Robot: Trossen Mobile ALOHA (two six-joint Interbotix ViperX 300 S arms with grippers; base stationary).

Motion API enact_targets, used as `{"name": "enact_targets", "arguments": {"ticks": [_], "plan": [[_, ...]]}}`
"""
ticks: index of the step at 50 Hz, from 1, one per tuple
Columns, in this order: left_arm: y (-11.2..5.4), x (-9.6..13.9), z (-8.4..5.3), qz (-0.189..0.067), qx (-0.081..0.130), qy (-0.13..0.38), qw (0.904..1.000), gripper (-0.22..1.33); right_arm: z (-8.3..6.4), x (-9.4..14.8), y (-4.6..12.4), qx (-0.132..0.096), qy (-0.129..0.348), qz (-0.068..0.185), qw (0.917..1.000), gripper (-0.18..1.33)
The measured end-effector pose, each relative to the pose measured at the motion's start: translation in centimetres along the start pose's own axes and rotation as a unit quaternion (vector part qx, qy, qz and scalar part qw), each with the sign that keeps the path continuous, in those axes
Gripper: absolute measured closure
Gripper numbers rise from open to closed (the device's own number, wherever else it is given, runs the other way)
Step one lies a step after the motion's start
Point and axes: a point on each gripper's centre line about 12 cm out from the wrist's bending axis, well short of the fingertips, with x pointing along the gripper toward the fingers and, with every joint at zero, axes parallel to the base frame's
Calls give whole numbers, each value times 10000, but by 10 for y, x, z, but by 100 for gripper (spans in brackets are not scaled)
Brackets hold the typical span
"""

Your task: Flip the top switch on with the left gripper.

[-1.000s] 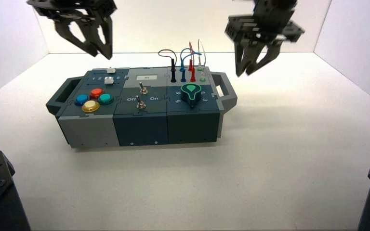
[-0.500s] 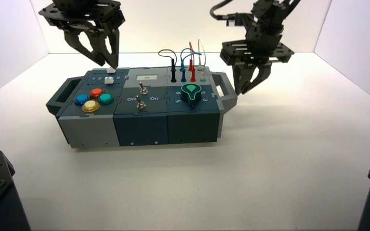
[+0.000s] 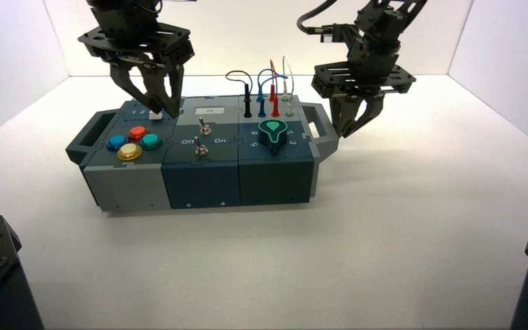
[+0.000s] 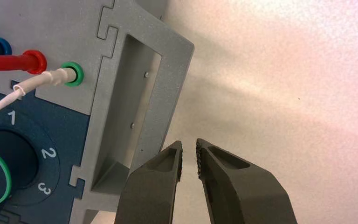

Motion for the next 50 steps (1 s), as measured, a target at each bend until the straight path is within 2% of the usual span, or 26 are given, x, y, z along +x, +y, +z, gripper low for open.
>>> {"name": "enact_targets", "arguments": {"ticks": [16, 34, 39, 50], "plan": [[0, 11, 4, -14, 12, 169, 9999, 18, 0, 2, 0, 8, 23, 1, 10000, 77], [-3, 14, 9, -25, 64, 180, 9998, 18, -1, 4, 0, 3, 53, -2, 10000, 78], [-3, 14, 10, -24, 57, 172, 9998, 19, -1, 4, 0, 3, 53, -2, 10000, 86], [-3, 15, 10, -23, 56, 172, 9998, 32, -2, 4, 0, -4, 77, -1, 10000, 91]]}}
